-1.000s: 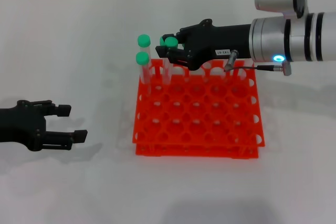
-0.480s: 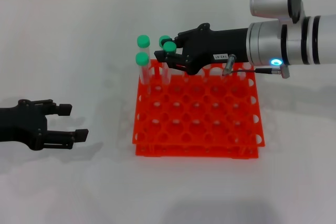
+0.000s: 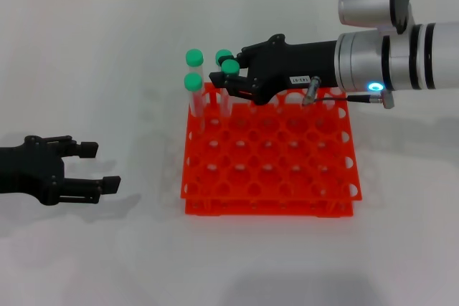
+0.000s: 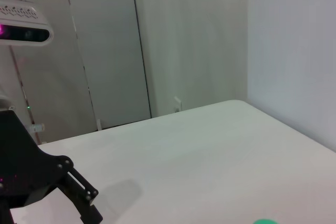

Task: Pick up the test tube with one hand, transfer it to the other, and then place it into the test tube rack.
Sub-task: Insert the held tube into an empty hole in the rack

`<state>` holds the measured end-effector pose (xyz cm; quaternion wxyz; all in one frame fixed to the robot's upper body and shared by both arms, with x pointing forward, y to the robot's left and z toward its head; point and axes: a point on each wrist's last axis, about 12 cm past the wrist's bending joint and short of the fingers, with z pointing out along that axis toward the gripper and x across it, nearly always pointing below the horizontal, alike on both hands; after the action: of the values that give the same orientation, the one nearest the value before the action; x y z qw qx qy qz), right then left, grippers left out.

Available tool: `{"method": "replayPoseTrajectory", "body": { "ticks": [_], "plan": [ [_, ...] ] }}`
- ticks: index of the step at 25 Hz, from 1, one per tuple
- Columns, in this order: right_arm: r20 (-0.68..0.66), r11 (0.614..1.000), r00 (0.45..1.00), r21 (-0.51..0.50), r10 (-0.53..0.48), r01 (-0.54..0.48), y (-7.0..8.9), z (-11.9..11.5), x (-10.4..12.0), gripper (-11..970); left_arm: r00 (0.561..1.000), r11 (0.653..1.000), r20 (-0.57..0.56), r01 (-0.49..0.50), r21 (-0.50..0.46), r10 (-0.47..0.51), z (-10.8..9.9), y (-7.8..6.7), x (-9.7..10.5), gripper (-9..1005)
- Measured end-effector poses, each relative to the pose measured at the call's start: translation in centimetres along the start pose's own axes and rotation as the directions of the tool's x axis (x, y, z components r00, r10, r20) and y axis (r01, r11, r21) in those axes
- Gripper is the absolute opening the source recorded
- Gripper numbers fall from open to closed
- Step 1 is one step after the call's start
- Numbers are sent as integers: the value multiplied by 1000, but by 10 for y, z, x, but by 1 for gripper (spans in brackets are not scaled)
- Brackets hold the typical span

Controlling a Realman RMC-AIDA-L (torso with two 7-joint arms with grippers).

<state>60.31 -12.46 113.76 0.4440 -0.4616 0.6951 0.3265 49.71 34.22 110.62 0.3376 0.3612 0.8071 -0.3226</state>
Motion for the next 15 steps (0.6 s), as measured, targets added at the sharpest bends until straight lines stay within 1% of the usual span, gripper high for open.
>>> {"method": "replayPoseTrajectory", "body": {
  "ticks": [15],
  "plan": [
    [-14,1000,1000,1,10,-10,0,0,6,350,1000,1000,2,2,12,-2,3,-1,2,862]
  ]
}}
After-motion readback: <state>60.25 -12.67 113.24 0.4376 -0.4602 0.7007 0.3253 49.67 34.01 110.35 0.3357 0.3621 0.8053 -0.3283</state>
